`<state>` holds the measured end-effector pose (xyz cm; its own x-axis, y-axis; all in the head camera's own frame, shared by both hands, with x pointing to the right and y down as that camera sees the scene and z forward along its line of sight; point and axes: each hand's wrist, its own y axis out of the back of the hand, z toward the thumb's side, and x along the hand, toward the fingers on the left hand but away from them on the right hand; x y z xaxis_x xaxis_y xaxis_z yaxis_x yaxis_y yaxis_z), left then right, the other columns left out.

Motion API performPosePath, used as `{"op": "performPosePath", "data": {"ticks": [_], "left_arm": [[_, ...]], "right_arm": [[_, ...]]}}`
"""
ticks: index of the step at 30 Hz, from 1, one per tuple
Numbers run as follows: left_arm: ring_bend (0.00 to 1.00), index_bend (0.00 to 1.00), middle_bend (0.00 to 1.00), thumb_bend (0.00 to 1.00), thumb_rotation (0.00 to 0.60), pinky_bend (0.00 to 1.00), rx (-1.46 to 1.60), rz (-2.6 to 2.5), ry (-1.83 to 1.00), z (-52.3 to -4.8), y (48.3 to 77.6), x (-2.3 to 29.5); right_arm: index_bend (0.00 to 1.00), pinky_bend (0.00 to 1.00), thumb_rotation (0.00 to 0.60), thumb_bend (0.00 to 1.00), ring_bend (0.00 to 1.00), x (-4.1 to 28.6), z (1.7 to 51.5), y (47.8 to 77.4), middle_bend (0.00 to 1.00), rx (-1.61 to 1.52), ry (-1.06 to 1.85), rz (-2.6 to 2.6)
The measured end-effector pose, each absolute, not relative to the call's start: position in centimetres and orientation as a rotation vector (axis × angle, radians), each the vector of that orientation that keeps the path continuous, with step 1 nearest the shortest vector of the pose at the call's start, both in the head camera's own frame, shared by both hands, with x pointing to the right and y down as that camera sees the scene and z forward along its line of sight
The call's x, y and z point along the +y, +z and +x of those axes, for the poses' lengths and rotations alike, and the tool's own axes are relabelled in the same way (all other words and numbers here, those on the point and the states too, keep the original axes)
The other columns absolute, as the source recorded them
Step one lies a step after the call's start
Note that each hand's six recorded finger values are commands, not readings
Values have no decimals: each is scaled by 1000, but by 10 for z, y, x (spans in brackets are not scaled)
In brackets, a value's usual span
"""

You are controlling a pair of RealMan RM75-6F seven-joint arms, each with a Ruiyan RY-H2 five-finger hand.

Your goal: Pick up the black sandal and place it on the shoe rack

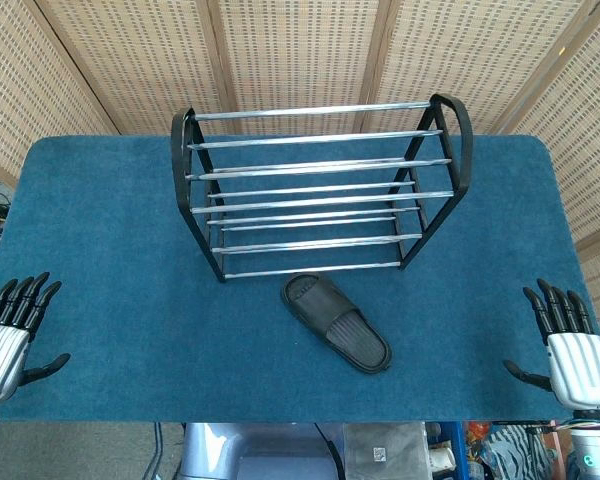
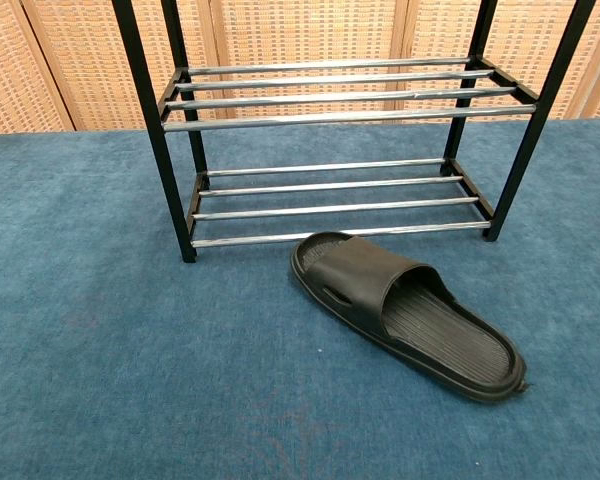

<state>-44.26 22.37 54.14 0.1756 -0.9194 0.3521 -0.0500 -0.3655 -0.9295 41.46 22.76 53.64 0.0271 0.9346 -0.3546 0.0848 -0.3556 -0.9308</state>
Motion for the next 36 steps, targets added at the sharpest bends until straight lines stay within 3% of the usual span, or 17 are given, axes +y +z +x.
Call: {"op": "performPosePath", "data": {"ticks": [9, 11, 14, 16, 19, 26, 36], "left_arm": [[0, 0, 0, 129, 600, 0, 953, -1606, -1318, -445, 541, 223], [0, 0, 0, 129, 600, 0, 957, -1606, -1323, -446, 541, 223], [0, 0, 0, 129, 600, 0, 959, -1609, -1328, -446, 542, 221], [0, 0, 0, 129, 600, 0, 960, -1609, -1330, -446, 542, 221], [0, 0, 0, 129, 600, 0, 961, -1611, -1336, -447, 543, 220], [0, 0, 0, 128, 600, 0, 959, -1618, -1360, -449, 548, 216], [0, 0, 0, 129, 600, 0, 967, -1630, -1363, -450, 549, 214]], "right_arm": [[0, 0, 600, 2, 0, 230, 412, 541, 0, -1045, 1431, -1571], [0, 0, 600, 72, 0, 231, 407, 547, 0, -1009, 1436, -1610], [31, 0, 600, 404, 0, 231, 397, 561, 27, -917, 1447, -1701], [105, 1, 600, 699, 0, 230, 389, 573, 89, -841, 1452, -1775], [172, 26, 600, 957, 0, 227, 376, 589, 148, -743, 1448, -1874], [194, 71, 600, 1000, 34, 206, 340, 641, 185, -444, 1446, -1990], [225, 83, 600, 1000, 58, 200, 314, 667, 214, -272, 1476, -1951]]}}
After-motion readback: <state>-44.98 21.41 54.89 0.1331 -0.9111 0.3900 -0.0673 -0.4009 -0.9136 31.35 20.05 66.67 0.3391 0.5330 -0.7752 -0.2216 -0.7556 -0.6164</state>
